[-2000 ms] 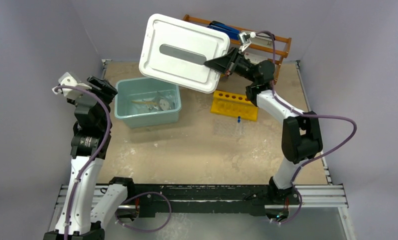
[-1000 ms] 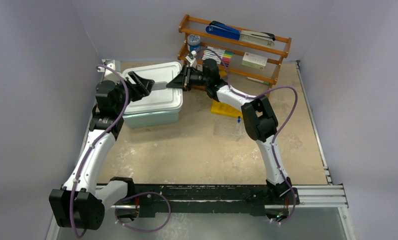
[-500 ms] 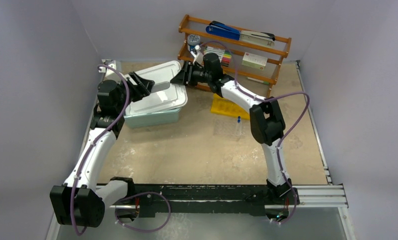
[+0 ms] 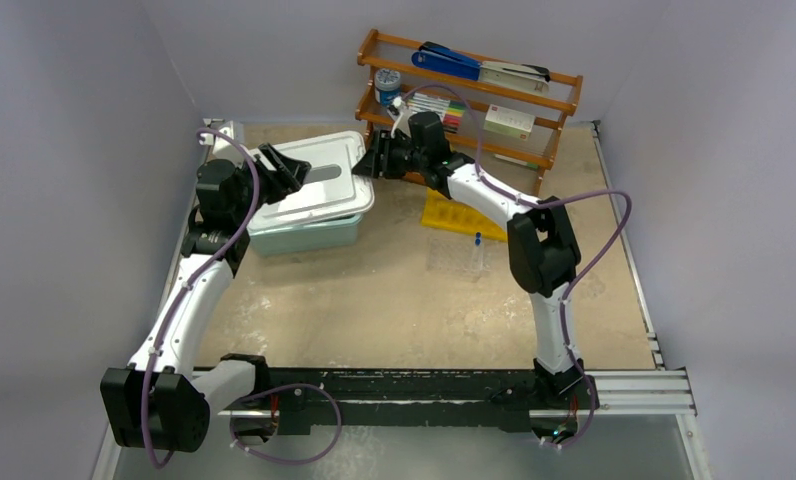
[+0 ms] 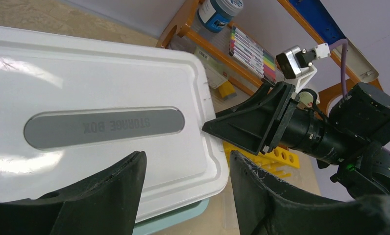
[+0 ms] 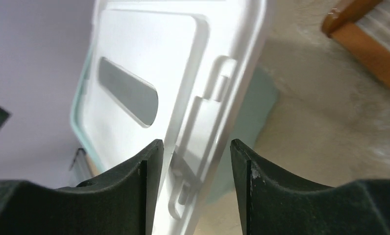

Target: Organize the chemistry lab equipment

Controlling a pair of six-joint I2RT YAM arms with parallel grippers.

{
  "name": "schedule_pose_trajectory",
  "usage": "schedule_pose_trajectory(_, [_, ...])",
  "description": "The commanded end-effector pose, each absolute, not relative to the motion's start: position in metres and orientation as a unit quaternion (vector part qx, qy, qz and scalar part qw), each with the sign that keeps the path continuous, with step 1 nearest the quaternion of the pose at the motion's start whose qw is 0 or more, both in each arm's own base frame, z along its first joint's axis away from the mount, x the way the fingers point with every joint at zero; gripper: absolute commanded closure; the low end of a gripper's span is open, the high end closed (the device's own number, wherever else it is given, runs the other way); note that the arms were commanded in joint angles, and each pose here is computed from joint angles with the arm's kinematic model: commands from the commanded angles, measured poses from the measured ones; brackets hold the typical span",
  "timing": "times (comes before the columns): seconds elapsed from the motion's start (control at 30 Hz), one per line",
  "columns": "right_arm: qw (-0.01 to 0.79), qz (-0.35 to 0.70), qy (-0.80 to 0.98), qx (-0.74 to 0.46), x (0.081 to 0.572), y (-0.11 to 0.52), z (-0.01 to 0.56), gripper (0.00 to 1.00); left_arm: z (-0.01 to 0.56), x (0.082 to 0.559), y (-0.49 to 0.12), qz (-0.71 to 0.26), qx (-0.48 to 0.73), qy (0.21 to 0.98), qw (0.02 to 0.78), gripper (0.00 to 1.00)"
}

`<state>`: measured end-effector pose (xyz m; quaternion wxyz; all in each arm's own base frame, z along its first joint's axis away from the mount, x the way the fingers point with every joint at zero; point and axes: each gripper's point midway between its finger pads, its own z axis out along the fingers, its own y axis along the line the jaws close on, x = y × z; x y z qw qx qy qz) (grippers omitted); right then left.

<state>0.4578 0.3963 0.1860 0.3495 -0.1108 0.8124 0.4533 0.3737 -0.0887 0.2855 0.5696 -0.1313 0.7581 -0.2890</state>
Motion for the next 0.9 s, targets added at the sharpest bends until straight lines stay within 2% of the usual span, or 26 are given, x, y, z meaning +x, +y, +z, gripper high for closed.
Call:
schedule_pose_trajectory(0.0, [0.415,0.366,0.823,-0.126,0.476,0.375,0.200,0.44,0.296,0.376,-0.090,-0.298,-0.122,0.745,0.585,0.38])
schedule_pose_trajectory(0.13, [0.439,0.301,0.837,-0.128,0.481,0.360,0.196,0.42,0.295,0.376,-0.091,-0.300,-0.121,0.745,0.584,0.38])
schedule_pose_trajectory(0.27, [0.438,0.302,0.835,-0.140,0.476,0.359,0.195,0.44,0.293,0.377,-0.092,-0.302,-0.120,0.746,0.582,0.39])
schedule_pose_trajectory(0.43, [0.433,0.317,0.830,-0.150,0.471,0.370,0.196,0.62,0.291,0.377,-0.092,-0.302,-0.119,0.748,0.579,0.39])
schedule_pose_trajectory(0.53, [0.431,0.321,0.828,-0.159,0.466,0.380,0.198,0.68,0.289,0.376,-0.091,-0.298,-0.119,0.751,0.578,0.39])
schedule_pose_trajectory(0.8, [0.436,0.330,0.819,-0.176,0.449,0.399,0.219,0.70,0.285,0.377,-0.091,-0.295,-0.123,0.755,0.572,0.39])
schedule_pose_trajectory(0.87, [0.438,0.332,0.816,-0.176,0.443,0.403,0.224,0.64,0.282,0.378,-0.090,-0.293,-0.127,0.757,0.570,0.39])
